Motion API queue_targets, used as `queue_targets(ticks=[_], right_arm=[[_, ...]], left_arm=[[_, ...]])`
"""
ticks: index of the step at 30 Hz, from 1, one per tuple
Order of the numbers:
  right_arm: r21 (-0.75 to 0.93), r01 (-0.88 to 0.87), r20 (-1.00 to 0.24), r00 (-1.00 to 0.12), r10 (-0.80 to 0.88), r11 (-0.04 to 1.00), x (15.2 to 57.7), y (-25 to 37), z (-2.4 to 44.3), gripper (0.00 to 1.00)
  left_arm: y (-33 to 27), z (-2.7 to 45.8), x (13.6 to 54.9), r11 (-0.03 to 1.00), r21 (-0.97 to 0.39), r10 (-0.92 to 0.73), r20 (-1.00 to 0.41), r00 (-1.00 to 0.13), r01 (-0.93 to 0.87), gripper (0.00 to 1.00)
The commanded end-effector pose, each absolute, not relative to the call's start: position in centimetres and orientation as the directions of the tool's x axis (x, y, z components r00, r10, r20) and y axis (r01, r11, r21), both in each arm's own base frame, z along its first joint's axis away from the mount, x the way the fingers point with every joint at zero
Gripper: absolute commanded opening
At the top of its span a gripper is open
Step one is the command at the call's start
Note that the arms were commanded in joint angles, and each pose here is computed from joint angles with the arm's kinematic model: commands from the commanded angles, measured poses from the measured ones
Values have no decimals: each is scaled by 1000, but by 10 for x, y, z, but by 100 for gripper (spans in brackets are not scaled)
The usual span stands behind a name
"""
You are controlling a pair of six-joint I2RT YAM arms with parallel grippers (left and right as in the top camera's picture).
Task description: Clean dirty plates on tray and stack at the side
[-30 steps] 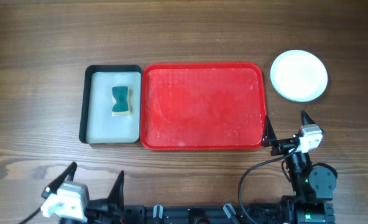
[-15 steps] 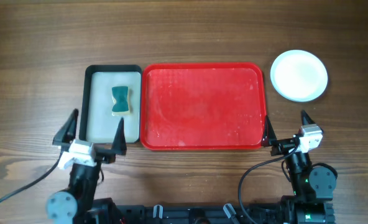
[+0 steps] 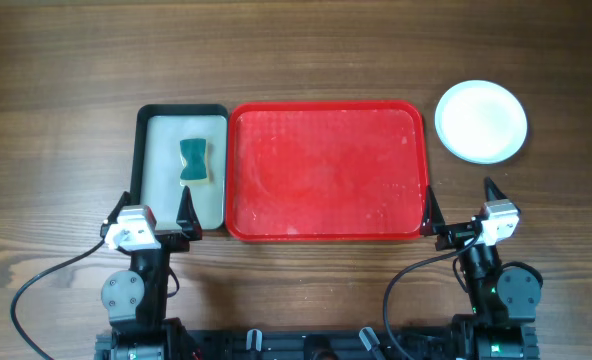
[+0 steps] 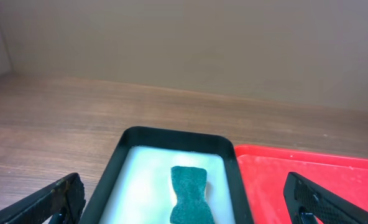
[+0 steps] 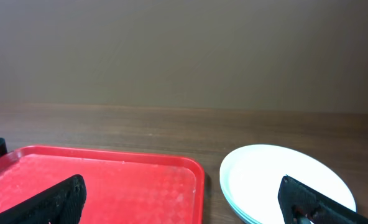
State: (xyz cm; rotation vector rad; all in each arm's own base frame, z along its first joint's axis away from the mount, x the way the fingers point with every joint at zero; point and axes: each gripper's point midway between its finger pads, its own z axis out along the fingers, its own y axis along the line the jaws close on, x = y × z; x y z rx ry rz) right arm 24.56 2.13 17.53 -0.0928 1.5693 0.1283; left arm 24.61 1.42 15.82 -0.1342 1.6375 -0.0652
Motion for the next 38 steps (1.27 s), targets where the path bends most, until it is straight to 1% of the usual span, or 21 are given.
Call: queue_targets(ticks=[1,38], right_arm=[[31,-128,-999,6,32,991,246,19,177,100],[31,-128,-999,6,32,991,246,19,177,100]], left_arm=[[20,157,245,989,-128,-133,-989,-65,-80,100],[17,157,245,989,-127,-132,-989,-67,-69,100]])
